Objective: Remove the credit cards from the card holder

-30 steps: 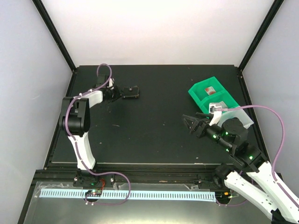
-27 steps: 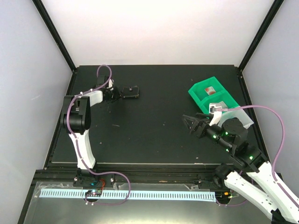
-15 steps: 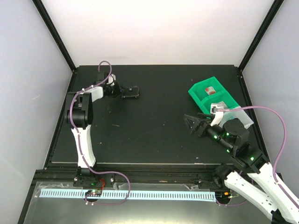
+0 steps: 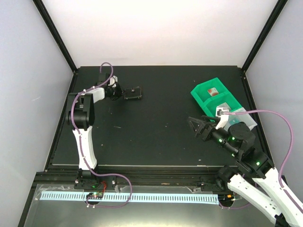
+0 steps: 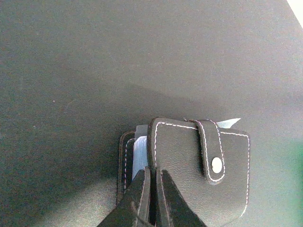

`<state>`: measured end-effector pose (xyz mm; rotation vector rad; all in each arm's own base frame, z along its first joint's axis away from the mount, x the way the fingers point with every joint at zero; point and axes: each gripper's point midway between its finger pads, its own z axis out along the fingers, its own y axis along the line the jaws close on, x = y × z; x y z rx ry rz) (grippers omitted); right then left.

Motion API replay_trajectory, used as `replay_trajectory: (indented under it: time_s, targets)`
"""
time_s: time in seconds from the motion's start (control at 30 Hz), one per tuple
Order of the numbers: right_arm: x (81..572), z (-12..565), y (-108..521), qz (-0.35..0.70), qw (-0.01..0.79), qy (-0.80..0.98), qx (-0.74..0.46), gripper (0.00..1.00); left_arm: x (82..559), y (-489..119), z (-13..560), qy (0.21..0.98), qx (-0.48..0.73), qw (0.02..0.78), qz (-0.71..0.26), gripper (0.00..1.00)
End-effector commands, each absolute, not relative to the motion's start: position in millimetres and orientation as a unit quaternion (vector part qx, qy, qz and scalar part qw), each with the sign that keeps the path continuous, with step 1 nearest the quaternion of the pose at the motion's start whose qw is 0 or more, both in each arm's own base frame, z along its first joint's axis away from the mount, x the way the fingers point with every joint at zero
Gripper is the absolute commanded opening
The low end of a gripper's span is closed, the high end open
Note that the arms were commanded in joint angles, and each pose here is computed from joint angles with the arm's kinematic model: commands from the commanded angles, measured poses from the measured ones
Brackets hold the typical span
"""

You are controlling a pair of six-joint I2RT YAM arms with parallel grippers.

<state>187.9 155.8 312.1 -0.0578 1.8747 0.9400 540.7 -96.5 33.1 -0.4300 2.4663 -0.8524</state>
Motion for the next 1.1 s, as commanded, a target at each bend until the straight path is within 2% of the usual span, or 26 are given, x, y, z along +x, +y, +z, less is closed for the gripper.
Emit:
replay_trajectory:
  time_s: [0.0, 0.2, 0.6, 0.87, 1.07]
  targets:
    - [184, 308, 153, 0.387, 0.495, 0.777, -0.021, 1.0, 533, -106, 39, 0.906, -0.143, 0.238, -0.32, 0.02]
    - [181, 303, 151, 0.384, 0.492, 0.781, -0.025, 1.0, 517, -111, 62, 0.899, -0.13, 0.241, -0.341, 0.01]
    - [178, 307, 143, 0.37, 0.506, 0.779, -0.031, 1.0, 443, -132, 51, 0.899, -0.112, 0.178, -0.383, 0.02]
    - [181, 294, 158, 0.376, 0.498, 0.779, -0.063, 1.0, 379, -181, 48, 0.906, -0.035, 0.136, -0.4, 0.02]
    - [186, 269, 178, 0.37, 0.455, 0.804, -0.095, 0.98, 333, -214, 55, 0.898, 0.03, 0.111, -0.425, 0.01]
